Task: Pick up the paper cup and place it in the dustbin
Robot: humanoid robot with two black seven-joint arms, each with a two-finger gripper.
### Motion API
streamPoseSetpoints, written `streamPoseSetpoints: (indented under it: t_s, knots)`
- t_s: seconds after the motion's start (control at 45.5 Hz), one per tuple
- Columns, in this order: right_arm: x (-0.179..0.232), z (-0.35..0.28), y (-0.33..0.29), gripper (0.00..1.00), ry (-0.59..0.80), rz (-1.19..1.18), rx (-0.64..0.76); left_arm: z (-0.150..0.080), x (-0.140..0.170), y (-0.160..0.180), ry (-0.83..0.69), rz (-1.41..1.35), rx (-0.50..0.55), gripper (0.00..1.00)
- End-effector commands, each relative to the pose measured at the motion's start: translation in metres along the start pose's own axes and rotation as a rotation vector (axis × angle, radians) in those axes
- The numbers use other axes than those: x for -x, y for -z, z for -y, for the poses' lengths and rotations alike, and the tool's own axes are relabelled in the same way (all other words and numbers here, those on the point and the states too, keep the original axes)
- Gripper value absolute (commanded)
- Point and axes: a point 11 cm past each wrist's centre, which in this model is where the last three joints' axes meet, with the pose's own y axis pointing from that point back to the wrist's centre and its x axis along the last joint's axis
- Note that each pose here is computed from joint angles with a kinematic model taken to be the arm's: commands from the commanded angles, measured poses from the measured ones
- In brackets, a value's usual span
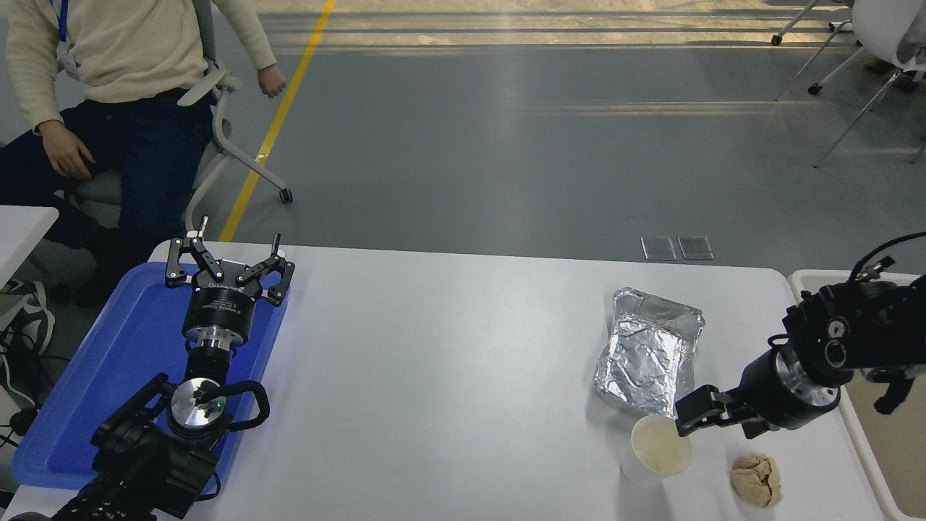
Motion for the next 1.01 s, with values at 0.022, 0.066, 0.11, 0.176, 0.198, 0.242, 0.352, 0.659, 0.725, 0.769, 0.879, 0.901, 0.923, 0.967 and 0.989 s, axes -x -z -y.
streamPoseSetpoints:
  t_s: [0.022,0.066,0.11,0.176,0.198,0.242,0.352,0.659,0.725,0.769,0.879,0.901,0.923,0.967,0.989]
  knots:
    - [0.001,0.018,-0.001,0.99,0.002,-0.013,0.003,0.0,0.0,0.0,-0.001,-0.001,0.001,1.0]
    - [0.0,0.022,0.002,0.99,0.003,-0.017,-0.002,0.0,0.0,0.0,0.0,-0.001,0.001,1.0]
    - [-0.001,0.025,0.003,0.98,0.002,-0.016,-0.006,0.0,0.0,0.0,0.001,0.0,-0.001,1.0]
    - [0.0,0.03,0.004,0.98,0.003,-0.014,-0.012,0.0,0.0,0.0,0.0,0.0,0.0,1.0]
    - [0.001,0.031,0.004,0.98,0.006,-0.015,-0.012,0.0,0.0,0.001,0.0,-0.002,0.0,1.0]
    - [0.002,0.032,0.003,0.98,0.007,-0.013,-0.01,0.0,0.0,0.001,0.0,-0.002,0.0,1.0]
    - [0.002,0.036,0.0,0.97,0.004,-0.014,-0.006,0.0,0.0,0.001,0.0,-0.003,0.001,1.0]
    - [0.006,0.044,-0.002,0.87,0.008,-0.011,-0.008,0.0,0.0,0.0,-0.001,0.001,-0.001,1.0]
    - [0.007,0.046,0.0,0.86,0.009,-0.009,-0.014,0.0,0.0,0.001,-0.001,-0.001,0.0,1.0]
    - [0.008,0.046,-0.001,0.85,0.011,-0.007,-0.015,0.0,0.0,0.001,0.0,-0.003,0.001,1.0]
    - [0.012,0.049,-0.002,0.81,0.019,-0.002,-0.014,0.0,0.0,0.001,0.0,-0.003,0.001,1.0]
    - [0.012,0.049,-0.003,0.8,0.019,-0.002,-0.013,0.0,0.0,0.001,-0.001,-0.003,0.001,1.0]
    - [0.012,0.05,-0.003,0.8,0.021,-0.001,-0.015,0.0,0.0,0.001,0.001,-0.001,-0.001,1.0]
    - [0.011,0.05,-0.002,0.77,0.017,0.002,-0.017,0.0,0.0,0.001,-0.001,-0.002,-0.001,1.0]
    - [0.01,0.05,-0.002,0.76,0.015,0.002,-0.019,-0.001,0.0,0.001,-0.001,-0.001,-0.002,1.0]
